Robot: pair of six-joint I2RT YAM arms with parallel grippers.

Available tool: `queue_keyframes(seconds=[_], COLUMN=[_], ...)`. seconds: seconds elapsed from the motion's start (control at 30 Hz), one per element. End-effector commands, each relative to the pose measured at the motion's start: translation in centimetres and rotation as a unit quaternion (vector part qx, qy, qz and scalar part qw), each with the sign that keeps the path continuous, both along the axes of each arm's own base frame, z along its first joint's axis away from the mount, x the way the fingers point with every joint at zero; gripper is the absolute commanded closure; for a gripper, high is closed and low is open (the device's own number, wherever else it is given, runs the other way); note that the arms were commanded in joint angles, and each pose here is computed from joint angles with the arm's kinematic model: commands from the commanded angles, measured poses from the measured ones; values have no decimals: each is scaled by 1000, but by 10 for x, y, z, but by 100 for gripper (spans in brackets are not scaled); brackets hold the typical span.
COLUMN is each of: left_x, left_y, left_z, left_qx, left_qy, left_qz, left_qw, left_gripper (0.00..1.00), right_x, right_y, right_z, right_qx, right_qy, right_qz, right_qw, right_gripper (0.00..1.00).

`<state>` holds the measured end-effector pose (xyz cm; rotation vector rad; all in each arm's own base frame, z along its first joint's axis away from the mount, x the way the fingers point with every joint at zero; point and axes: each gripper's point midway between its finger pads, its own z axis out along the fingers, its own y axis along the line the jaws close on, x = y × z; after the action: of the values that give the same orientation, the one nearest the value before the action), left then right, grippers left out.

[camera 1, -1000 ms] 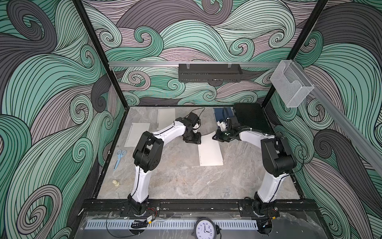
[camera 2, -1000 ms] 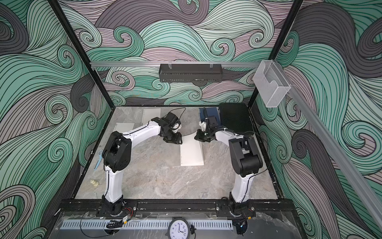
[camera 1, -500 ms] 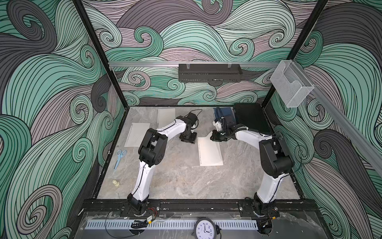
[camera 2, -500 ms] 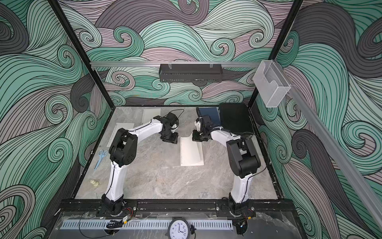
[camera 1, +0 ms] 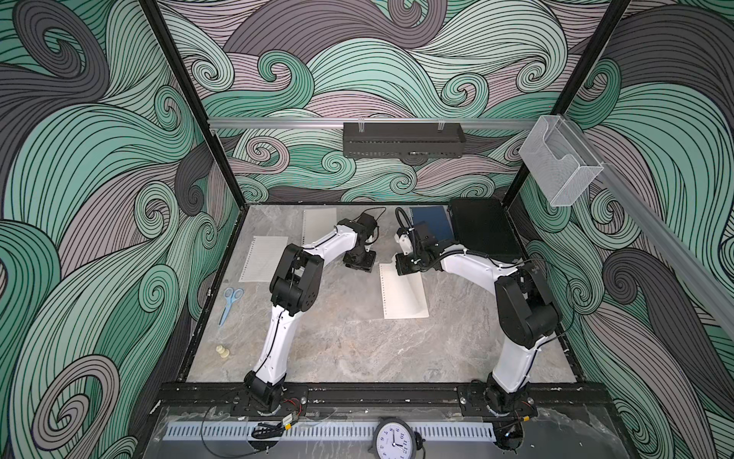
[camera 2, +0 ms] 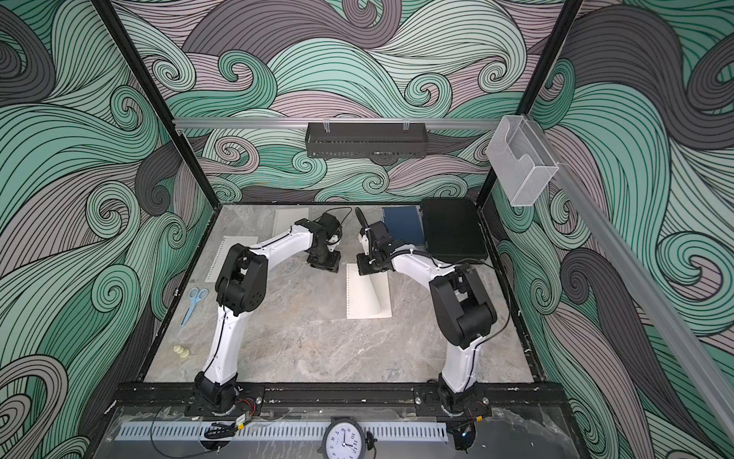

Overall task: Tear off pages from different notebooks
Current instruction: Tear off the paper from the notebook.

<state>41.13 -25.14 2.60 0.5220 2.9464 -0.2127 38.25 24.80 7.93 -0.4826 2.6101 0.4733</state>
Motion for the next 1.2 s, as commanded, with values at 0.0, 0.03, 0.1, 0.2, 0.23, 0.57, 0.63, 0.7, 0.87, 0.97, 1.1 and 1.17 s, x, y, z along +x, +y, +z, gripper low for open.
queue_keyframes(seconds=[0.0, 0.03, 0.1, 0.2, 0.23, 0.57, 0.63, 0.7, 0.87, 0.97, 1.1, 1.17], left_x=[0, -1, -2, -4, -5, -16, -17, -18, -19, -20, -21, -22], left_y=[7, 7, 9, 12, 12, 22, 22, 22, 21, 22, 23, 22], left_z=[-6, -8, -12, -18, -20, -46, -47, -49, -47, -48, -47, -47], left_qx=[17, 19, 22, 28, 30, 39, 36, 36, 31, 33, 32, 30], left_qy=[13, 15, 21, 31, 35, 86, 91, 92, 92, 92, 94, 94], left_qz=[-8, -7, -5, -1, -1, 29, 33, 33, 33, 30, 28, 26], left_qw=[1000, 1000, 1000, 999, 999, 995, 995, 995, 995, 995, 995, 995], left_gripper=[48, 48, 48, 48, 48, 50, 50, 50, 51, 51, 52, 52], right_x=[3, 2, 0, -3, -3, -93, -112, -113, -111, -114, -126, -134], right_y=[1, 2, 6, 11, 12, 90, 99, 96, 92, 93, 97, 100], right_z=[20, 21, 24, 29, 30, 53, 64, 69, 67, 67, 74, 76], right_qx=[-21, -23, -27, -37, -41, 5, 25, 31, 16, 19, 37, 38], right_qy=[-38, -41, -50, -66, -71, -170, -208, -220, -210, -201, -192, -194], right_qz=[16, 20, 30, 45, 47, 306, 339, 332, 325, 328, 336, 344], right_qw=[999, 999, 998, 996, 995, 937, 917, 917, 922, 923, 921, 918], right_gripper=[100, 100, 100, 100, 100, 100, 100, 100, 100, 100, 100, 100])
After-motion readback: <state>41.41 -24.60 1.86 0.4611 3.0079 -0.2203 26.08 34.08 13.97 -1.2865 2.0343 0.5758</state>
